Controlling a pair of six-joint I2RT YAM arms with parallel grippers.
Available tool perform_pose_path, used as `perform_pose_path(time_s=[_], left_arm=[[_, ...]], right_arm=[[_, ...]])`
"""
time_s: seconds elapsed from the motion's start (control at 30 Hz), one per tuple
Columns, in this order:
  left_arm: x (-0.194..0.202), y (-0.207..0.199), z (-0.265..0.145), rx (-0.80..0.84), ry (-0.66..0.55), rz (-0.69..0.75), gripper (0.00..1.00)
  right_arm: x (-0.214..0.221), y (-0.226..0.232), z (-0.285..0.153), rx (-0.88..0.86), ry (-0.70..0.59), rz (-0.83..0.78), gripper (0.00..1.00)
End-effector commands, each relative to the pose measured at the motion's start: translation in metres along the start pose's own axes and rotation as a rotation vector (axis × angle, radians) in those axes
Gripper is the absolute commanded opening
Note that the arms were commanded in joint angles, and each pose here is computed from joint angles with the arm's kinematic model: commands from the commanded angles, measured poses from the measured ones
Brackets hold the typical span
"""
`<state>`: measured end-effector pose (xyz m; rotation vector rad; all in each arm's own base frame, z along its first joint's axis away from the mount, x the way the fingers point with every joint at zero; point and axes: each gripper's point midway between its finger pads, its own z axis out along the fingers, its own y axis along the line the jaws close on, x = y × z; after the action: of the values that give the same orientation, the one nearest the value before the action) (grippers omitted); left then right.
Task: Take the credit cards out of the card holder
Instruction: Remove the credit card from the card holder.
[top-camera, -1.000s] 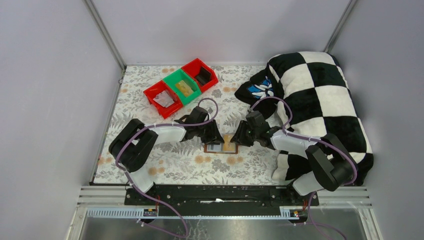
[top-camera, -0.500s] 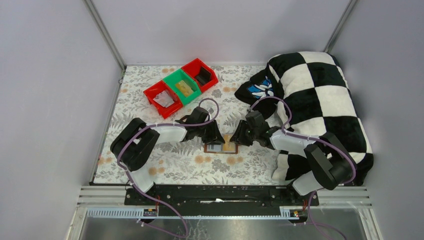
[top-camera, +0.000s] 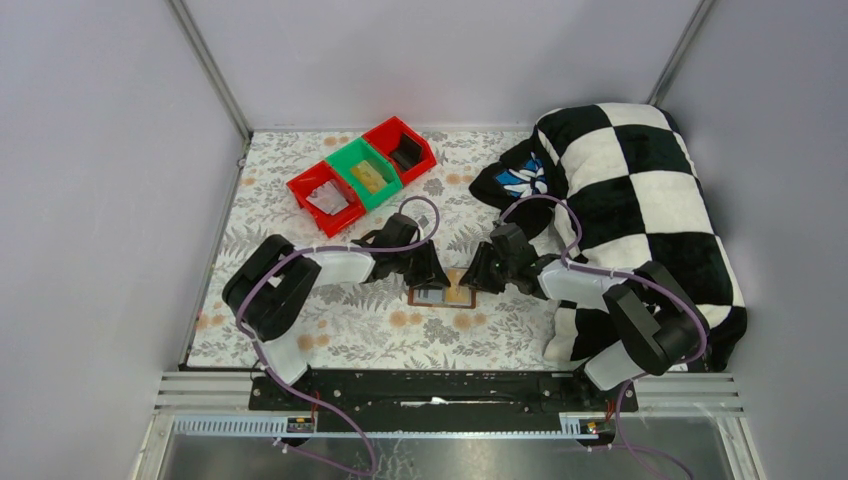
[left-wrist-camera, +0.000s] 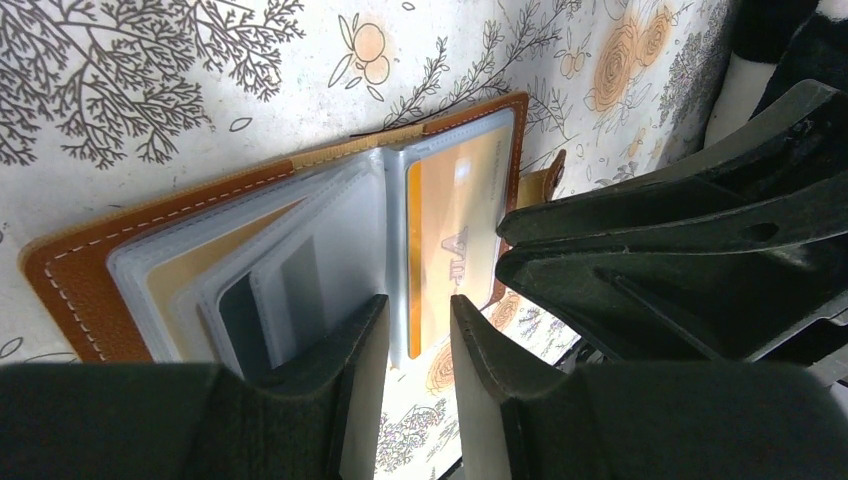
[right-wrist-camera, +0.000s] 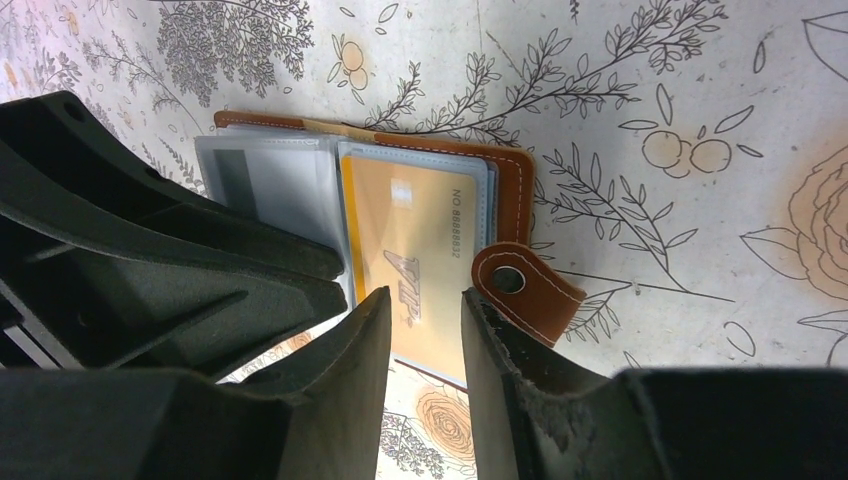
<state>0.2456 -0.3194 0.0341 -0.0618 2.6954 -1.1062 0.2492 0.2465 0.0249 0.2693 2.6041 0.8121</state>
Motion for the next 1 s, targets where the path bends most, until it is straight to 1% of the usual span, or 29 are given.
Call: perform_pose_path(time_s=[0.0, 0.27, 0.47, 0.73, 0.97], left_arm=[[-0.001, 0.01, 0.005, -0.041, 0.001, 0.023, 0.34], [-0.001, 0.011, 0.005, -0.049, 0.002, 0.023, 0.34], [0.001, 0.014, 0.006, -0.057, 0.009, 0.023, 0.34], [0.002, 0.017, 0.007, -0.064, 0.011, 0.022, 0.34], [0.003, 0.018, 0.007, -0.066, 0.015, 0.019, 0.33]], right_arm=[[-0.001, -0.009, -0.003, 0.036, -0.027, -0.006, 0.39], [0.004, -0.012, -0.004, 0.03, -0.021, 0.003, 0.39], [0.006, -0.005, 0.0, -0.002, -0.005, 0.0, 0.39], [-0.01, 0.005, -0.015, -0.025, -0.085, -0.014, 0.39], [-0.007, 0.011, -0.008, -0.053, -0.052, -0.013, 0.39]])
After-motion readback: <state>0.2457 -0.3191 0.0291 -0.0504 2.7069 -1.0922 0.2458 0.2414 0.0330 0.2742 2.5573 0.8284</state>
